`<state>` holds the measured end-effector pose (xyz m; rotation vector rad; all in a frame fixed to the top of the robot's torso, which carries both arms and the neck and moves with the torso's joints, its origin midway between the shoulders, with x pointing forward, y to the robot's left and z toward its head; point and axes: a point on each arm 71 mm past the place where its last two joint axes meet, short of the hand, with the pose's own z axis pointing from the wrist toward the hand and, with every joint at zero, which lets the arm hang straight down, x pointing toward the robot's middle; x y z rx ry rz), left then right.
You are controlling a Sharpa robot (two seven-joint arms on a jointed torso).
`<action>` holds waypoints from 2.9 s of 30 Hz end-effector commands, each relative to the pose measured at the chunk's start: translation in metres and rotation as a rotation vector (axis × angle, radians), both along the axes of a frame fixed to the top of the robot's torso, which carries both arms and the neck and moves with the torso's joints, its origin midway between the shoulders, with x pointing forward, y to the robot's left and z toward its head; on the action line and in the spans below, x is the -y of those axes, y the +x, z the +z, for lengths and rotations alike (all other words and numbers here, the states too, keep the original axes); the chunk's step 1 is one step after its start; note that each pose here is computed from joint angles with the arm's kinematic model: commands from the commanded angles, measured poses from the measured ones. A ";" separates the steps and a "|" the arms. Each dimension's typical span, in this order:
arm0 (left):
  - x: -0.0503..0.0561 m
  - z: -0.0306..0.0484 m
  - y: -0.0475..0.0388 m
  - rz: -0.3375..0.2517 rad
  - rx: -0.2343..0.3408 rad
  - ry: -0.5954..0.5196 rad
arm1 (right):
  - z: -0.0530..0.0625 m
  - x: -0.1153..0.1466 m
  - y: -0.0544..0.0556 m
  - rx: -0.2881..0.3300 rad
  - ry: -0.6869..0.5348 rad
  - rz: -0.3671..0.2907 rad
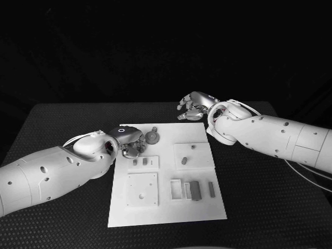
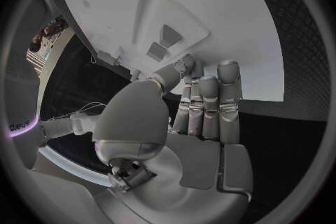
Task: Assemble the parts on the task board
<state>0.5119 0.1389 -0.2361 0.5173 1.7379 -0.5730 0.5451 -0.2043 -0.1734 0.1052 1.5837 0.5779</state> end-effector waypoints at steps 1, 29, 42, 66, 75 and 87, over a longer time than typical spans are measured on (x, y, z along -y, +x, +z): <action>-0.001 -0.0118 -0.0047 -0.013 -0.053 0.036 | 0.000 -0.001 0.000 -0.001 -0.003 0.010; -0.013 -0.0109 0.0001 0.039 -0.037 0.028 | -0.001 0.001 0.000 -0.007 -0.008 0.010; -0.020 -0.0106 0.0028 0.062 -0.026 0.028 | -0.001 0.002 0.000 -0.006 -0.008 0.008; -0.105 0.0213 0.0205 0.401 -0.159 -0.416 | -0.007 0.025 -0.015 -0.049 -0.018 0.112; -0.113 0.0306 0.0135 0.408 -0.265 -0.695 | -0.021 0.041 -0.043 -0.028 -0.140 0.211; -0.124 0.0303 0.0129 0.459 -0.387 -0.940 | -0.044 0.037 -0.072 0.026 -0.377 0.309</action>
